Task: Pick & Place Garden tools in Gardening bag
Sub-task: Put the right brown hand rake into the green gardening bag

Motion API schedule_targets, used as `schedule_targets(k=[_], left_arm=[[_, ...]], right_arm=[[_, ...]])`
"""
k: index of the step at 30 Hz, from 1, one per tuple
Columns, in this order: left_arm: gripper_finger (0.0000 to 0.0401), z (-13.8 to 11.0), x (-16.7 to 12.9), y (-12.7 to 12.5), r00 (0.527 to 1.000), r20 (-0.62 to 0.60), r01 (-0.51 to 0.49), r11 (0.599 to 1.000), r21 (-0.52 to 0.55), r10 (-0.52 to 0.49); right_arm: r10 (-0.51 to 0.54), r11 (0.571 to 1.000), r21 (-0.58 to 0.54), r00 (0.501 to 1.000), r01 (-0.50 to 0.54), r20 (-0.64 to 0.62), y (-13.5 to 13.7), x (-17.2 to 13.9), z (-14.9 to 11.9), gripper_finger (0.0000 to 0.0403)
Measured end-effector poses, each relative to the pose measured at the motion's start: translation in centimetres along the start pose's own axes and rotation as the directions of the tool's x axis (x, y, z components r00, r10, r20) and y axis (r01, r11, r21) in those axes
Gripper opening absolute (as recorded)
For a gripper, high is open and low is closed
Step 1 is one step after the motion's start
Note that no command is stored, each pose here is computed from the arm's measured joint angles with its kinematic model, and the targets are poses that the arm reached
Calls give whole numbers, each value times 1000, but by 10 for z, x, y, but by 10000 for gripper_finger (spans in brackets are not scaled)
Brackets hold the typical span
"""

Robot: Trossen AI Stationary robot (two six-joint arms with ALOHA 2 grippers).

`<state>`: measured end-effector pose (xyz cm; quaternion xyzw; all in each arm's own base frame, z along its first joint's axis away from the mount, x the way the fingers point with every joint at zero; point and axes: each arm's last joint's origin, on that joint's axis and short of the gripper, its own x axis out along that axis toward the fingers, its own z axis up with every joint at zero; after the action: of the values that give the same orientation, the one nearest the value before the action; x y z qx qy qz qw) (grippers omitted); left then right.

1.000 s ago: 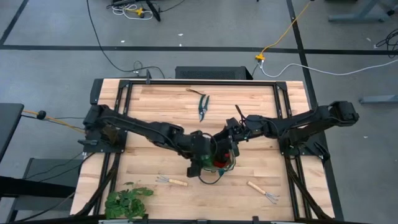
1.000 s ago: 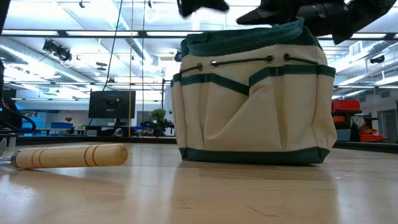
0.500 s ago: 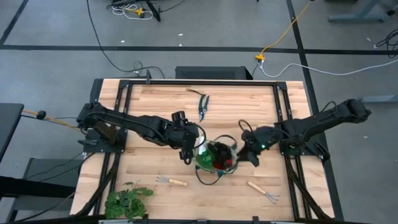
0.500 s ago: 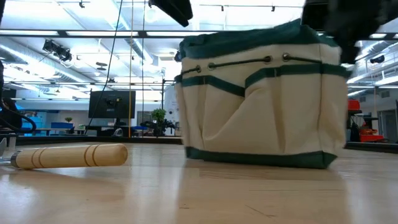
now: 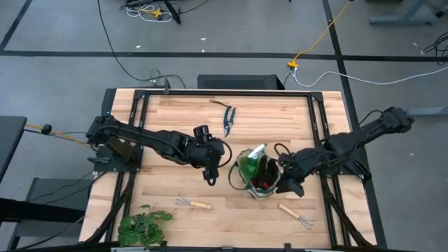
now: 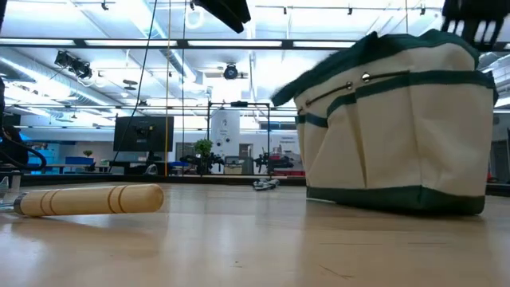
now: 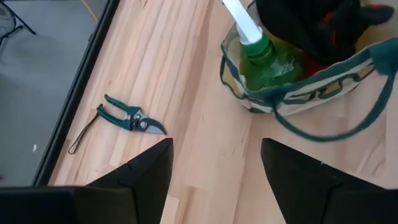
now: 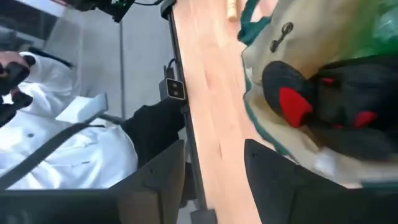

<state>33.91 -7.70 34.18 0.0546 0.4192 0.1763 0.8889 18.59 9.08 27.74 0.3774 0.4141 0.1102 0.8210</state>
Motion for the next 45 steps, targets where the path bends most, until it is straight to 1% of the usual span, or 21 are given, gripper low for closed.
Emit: schedule_targets(k=[3, 6, 9, 13, 18, 22, 25, 28, 30, 37, 45], left_arm=[[250, 0, 0, 0, 1000, -1, 0, 1000, -11, 0], [250, 0, 0, 0, 1000, -2, 0, 1000, -10, 0], [250, 0, 0, 0, 1000, -2, 0, 1000, -10, 0], [250, 0, 0, 0, 1000, -1, 0, 1000, -9, 0], [250, 0, 0, 0, 1000, -1, 0, 1000, -9, 0], [250, 0, 0, 0, 1000, -1, 1, 1000, -10, -1], [250, 0, 0, 0, 1000, -1, 1, 1000, -10, -1], [250, 0, 0, 0, 1000, -1, 1, 1000, -11, -1], [250, 0, 0, 0, 1000, -1, 2, 1000, -11, -2], [250, 0, 0, 0, 1000, -1, 5, 1000, -17, -5], [250, 0, 0, 0, 1000, -1, 5, 1000, -18, -5]], right_arm=[[-74, 997, 1, 997, 74, 0, 15, -13, 0, 156], [-79, 996, 42, 996, 81, -46, 28, -15, -7, 147], [-74, 992, 91, 993, 82, -94, 38, -7, -18, 140], [-115, 973, 177, 974, 150, -196, 42, 10, -36, 135], [-161, 934, 262, 939, 245, -305, 44, 32, -53, 130], [-217, 899, 292, 910, 327, -353, 41, 46, -61, 123], [-271, 859, 311, 876, 407, -399, 36, 54, -67, 116], [-307, 823, 313, 834, 475, -459, 32, 60, -74, 108], [-340, 803, 307, 814, 512, -470, 29, 64, -77, 104], [-431, 761, 253, 756, 598, -492, 20, 78, -84, 93], [-489, 732, 204, 709, 651, -509, 13, 93, -92, 93]])
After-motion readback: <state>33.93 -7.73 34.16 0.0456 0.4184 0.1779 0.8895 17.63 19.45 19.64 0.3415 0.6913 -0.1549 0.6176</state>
